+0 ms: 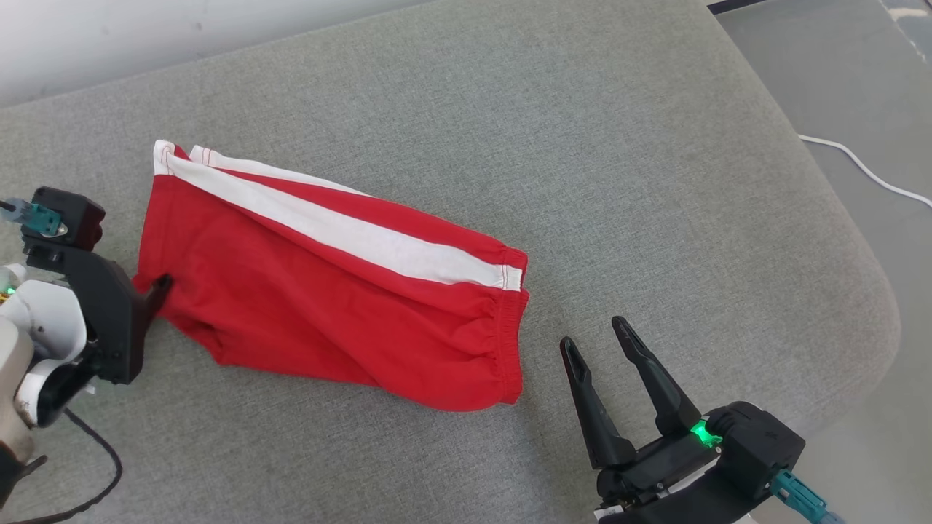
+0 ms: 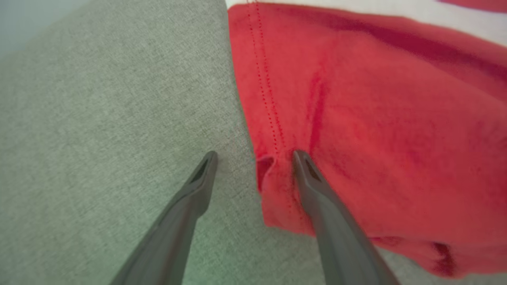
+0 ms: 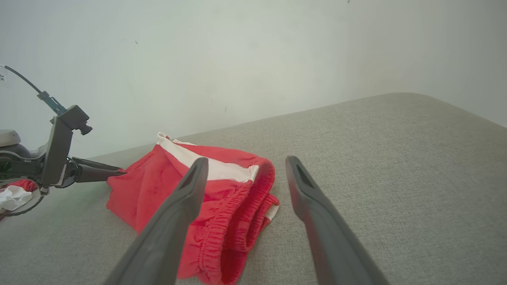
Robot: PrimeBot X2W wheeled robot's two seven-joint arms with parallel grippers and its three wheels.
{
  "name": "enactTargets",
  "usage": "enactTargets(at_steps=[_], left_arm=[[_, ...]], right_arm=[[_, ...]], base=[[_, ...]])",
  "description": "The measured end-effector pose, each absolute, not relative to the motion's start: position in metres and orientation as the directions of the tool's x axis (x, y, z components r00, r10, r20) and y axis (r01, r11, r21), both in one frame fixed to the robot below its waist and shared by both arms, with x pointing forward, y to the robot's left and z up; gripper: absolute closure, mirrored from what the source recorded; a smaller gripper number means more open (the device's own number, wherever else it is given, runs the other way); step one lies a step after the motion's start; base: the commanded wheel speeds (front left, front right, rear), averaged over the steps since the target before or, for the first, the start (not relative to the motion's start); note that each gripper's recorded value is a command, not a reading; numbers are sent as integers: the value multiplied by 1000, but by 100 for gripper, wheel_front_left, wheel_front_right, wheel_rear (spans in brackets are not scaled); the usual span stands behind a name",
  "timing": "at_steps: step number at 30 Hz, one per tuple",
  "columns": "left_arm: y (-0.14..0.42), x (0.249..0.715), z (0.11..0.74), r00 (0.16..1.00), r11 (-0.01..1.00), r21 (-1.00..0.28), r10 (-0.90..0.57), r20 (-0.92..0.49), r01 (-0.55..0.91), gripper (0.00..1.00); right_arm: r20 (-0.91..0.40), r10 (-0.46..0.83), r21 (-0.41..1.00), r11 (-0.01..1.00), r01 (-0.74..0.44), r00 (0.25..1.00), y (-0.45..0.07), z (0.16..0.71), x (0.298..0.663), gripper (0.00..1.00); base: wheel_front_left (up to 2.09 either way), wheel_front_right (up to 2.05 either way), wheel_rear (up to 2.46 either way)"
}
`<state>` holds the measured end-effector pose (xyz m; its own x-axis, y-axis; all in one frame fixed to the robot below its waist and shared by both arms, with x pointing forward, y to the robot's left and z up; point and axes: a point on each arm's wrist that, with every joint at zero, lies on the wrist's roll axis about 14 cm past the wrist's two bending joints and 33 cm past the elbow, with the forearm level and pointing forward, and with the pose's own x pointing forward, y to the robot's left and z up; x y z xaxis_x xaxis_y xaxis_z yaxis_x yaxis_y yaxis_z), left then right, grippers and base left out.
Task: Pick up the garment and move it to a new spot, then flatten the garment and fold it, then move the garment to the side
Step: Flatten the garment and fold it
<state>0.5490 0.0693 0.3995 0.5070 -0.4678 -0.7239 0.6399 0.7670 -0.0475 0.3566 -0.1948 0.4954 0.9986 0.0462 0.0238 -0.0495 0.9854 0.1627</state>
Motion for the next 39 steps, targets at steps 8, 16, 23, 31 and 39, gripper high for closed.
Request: enactTargets(at_steps=[8,16,23,31,39], left_arm=[[58,543,411,524,763,-80,-512,-680,641,100],[58,529,436,589,769,-99,-558,-585,631,100],[82,499,443,652,812,-135,-543,-528,567,100],[114,446,440,710,862,-191,-497,-499,469,100],[134,394,427,747,899,-257,-438,-501,355,100]], right_arm=[[29,71,148,986,-75,997,-191,497,360,0],[57,113,140,983,-120,992,-183,504,363,0],[61,155,147,976,-163,986,-173,503,362,0],[57,191,164,966,-198,980,-160,500,353,0],[60,232,165,957,-239,971,-148,500,351,0]], base=[[0,0,0],[0,0,0],[0,0,0],[0,0,0],[0,0,0]])
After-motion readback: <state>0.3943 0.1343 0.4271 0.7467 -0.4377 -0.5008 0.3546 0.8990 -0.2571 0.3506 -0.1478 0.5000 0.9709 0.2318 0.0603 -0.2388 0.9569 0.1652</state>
